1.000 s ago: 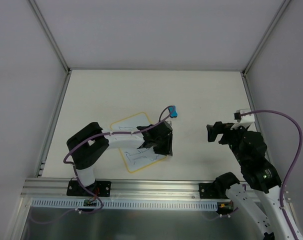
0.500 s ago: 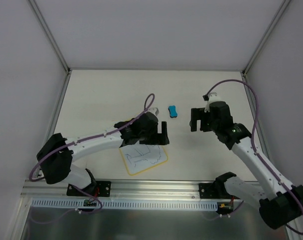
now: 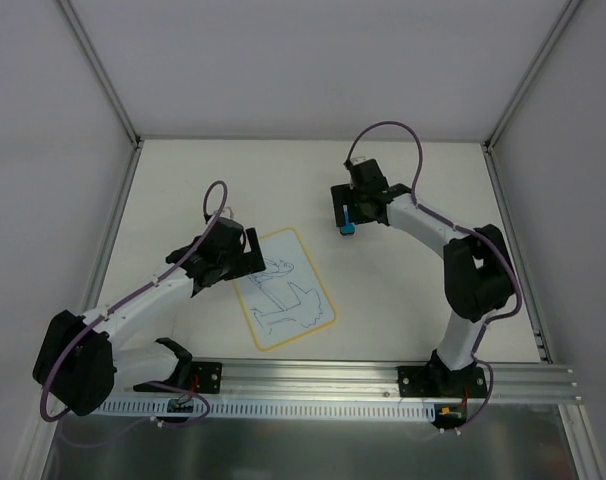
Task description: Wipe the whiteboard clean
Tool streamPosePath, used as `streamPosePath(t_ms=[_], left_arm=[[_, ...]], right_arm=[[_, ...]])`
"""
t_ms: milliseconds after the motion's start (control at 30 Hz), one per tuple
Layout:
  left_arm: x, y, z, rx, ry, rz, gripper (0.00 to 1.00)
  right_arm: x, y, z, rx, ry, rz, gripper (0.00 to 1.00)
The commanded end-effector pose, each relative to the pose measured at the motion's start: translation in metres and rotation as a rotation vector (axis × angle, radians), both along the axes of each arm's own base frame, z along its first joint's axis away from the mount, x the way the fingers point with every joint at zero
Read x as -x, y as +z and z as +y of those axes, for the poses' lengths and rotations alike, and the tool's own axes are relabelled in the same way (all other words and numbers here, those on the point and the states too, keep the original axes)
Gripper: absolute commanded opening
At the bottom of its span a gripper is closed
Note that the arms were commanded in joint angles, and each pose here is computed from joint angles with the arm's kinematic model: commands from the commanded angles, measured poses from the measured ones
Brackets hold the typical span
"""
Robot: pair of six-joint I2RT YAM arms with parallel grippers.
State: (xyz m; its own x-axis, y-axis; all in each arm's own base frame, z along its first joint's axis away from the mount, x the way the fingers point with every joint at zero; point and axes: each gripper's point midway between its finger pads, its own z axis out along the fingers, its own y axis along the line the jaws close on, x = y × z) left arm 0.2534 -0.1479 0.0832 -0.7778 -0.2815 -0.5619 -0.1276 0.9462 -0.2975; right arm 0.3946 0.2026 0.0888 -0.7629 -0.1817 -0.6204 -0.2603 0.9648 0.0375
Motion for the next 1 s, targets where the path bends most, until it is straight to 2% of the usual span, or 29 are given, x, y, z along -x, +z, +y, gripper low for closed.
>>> streamPosePath(t_ms=[0,133,367,467,500,633,733,800,967], left_arm=[[0.004,-0.001,0.022,-0.042,0.023,-0.025,0.99],[0.005,-0.01,0.044,-0.06,0.089,-0.015,0.99],[0.0,-0.025,0.054,-0.099,0.138,0.04,0.99],[0.0,-0.034,0.053,-0.108,0.144,0.074,0.97],[0.0,-0.037,0.054,-0.113,0.147,0.083,0.97],[0.001,-0.045,0.057,-0.118,0.165,0.101,0.92],[-0.002,-0.045,0.061,-0.106,0.192,0.095,0.9],[-0.002,-0.046,0.064,-0.101,0.205,0.094,0.89],[-0.001,-0.046,0.071,-0.091,0.252,0.083,0.88]], right_arm=[[-0.029,0.01,0.015,-0.023,-0.011,-0.05,0.81],[-0.034,-0.024,0.024,-0.004,-0.013,0.035,0.76],[-0.033,-0.044,0.03,-0.008,-0.018,0.081,0.67],[-0.034,-0.046,0.029,0.008,-0.024,0.079,0.55],[-0.034,-0.045,0.028,0.012,-0.025,0.075,0.46],[-0.029,-0.035,0.033,0.046,0.006,0.038,0.33],[-0.016,-0.022,0.053,0.038,0.066,0.017,0.19],[0.001,-0.017,0.076,0.023,0.121,0.012,0.16],[0.045,-0.012,0.129,0.028,0.251,0.007,0.15]])
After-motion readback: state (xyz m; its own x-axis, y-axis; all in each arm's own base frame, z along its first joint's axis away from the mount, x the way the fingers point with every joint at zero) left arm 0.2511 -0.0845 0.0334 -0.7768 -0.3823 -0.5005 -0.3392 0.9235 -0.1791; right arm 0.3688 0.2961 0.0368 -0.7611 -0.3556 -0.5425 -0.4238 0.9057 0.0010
